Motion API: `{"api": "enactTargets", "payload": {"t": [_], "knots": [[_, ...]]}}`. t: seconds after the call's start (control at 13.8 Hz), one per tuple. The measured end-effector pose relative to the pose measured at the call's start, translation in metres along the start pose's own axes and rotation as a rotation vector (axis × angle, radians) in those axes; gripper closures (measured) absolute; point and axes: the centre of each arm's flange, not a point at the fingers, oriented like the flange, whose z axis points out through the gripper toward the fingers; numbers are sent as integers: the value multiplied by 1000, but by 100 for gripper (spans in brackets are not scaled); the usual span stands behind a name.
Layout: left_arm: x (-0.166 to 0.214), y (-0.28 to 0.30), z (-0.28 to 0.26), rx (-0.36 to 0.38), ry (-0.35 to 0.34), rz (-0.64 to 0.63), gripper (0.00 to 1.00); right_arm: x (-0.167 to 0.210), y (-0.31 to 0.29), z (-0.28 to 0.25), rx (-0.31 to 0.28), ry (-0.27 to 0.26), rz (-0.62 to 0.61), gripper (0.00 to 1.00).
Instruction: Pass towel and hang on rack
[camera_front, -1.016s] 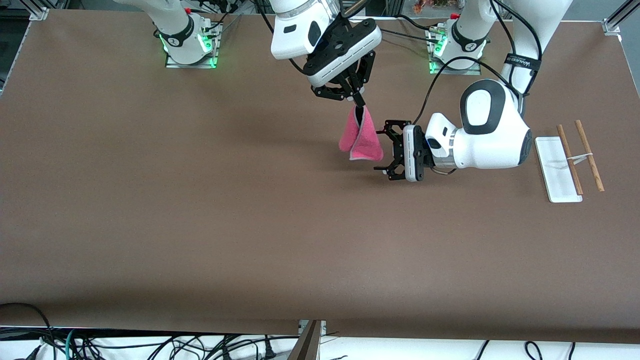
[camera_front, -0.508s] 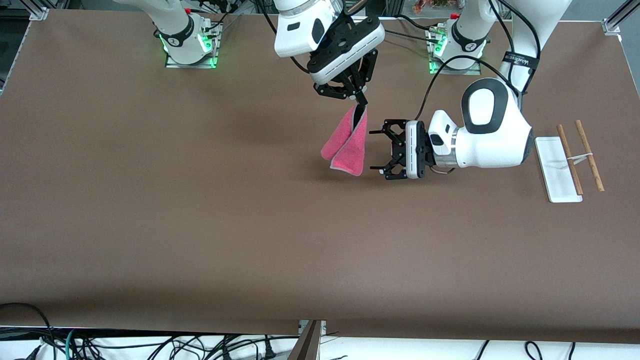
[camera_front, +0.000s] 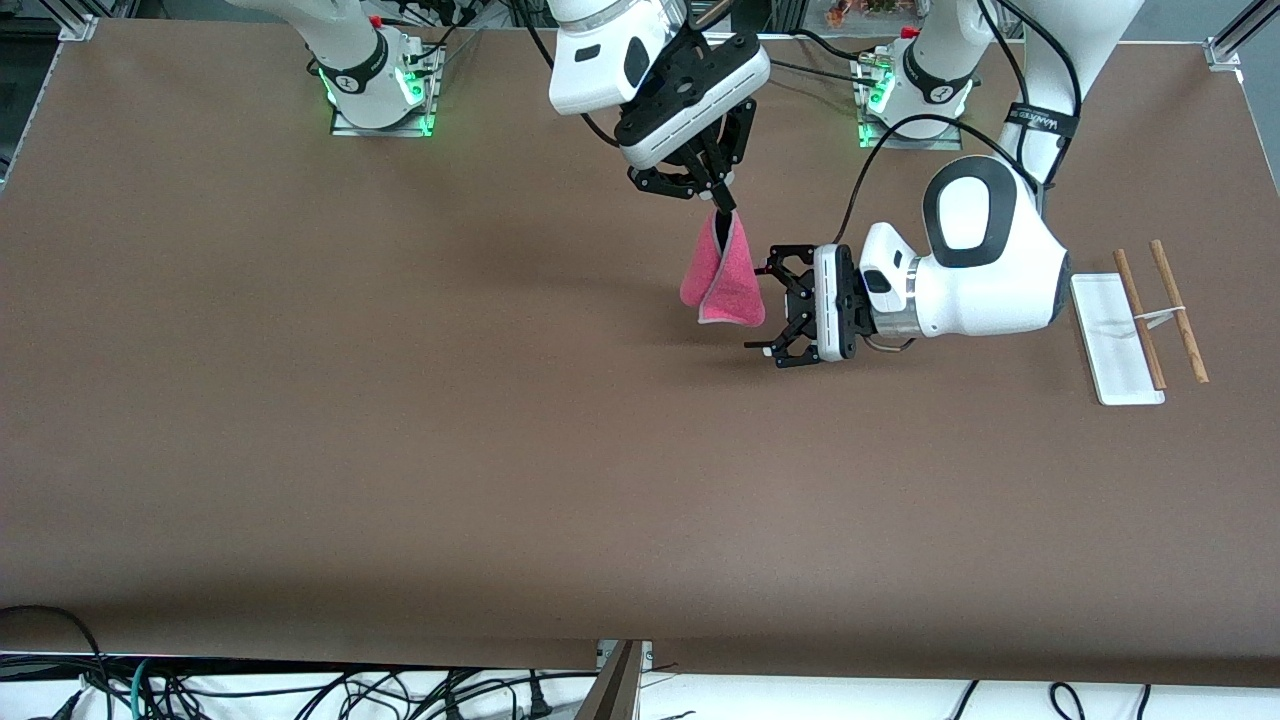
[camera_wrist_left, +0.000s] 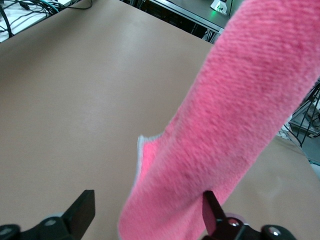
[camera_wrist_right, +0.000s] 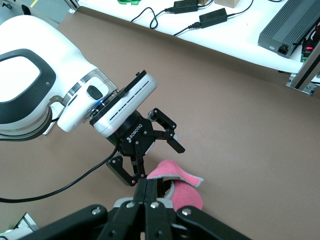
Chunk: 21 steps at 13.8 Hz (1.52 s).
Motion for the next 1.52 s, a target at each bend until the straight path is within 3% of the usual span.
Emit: {"api": "enactTargets", "payload": {"t": [0.07,0.58,0.73,1.31,1.52], "knots": [[1,0,0,3,13,14,7,0,0,0,0,0,0,99],[10,9,17,-14,55,77,82,0,-1,0,1,0,-1,99],[10,9,17,-9,56,78,98,0,-1,0,1,0,-1,99],[8,5,7,11,60,77,98,-1,-3,1,2,-2,-4,99],[7,4,4,15,58,76,98,-1,-3,1,0,-1,-4,72]]}}
